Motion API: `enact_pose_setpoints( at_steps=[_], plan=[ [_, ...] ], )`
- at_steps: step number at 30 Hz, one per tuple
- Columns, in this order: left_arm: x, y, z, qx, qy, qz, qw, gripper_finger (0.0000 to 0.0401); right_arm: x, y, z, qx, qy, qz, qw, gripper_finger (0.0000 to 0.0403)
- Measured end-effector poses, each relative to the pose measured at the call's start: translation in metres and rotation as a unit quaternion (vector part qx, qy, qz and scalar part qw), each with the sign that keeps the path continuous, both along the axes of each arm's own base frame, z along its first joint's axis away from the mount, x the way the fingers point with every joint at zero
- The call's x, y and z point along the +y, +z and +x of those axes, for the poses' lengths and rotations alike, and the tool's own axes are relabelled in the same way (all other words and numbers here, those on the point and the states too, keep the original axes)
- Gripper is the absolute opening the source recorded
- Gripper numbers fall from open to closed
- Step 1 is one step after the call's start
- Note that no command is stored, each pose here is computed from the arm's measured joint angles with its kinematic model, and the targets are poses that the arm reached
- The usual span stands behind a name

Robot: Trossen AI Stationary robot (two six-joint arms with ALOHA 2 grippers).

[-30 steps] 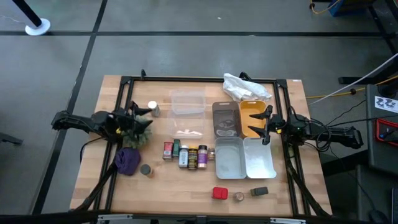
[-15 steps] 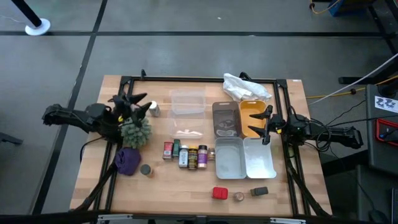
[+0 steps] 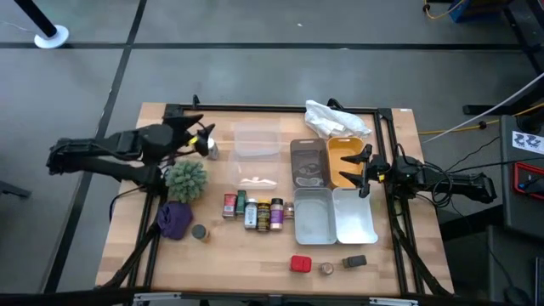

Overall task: Sort spices by type
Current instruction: Put the top white seasoning bottle into the top transparent bin

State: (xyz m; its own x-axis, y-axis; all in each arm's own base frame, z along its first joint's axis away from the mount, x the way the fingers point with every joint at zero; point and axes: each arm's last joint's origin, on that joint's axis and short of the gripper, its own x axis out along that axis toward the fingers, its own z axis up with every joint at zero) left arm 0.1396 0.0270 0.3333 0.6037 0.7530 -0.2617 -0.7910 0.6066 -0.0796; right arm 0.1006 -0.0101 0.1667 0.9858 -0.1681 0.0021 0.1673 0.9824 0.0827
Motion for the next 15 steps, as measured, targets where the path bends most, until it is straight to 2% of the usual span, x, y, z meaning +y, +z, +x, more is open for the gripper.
enact_pose_setpoints(
  at_steps=[6, 11, 15],
  plan=[
    [0.014, -0.007, 0.010, 0.059, 0.026, -0.102, 0.993, 0.0253, 0.000, 0.000, 0.000, 0.000, 0.000, 0.001, 1.000, 0.0260],
    [0.026, -0.030, 0.016, 0.123, 0.051, -0.195, 0.972, 0.0253, 0.000, 0.000, 0.000, 0.001, 0.000, 0.001, 1.000, 0.0260],
    [0.035, -0.043, 0.021, 0.170, 0.084, -0.224, 0.956, 0.0253, 0.000, -0.001, 0.000, 0.004, 0.000, 0.001, 1.000, 0.0260]
  ],
)
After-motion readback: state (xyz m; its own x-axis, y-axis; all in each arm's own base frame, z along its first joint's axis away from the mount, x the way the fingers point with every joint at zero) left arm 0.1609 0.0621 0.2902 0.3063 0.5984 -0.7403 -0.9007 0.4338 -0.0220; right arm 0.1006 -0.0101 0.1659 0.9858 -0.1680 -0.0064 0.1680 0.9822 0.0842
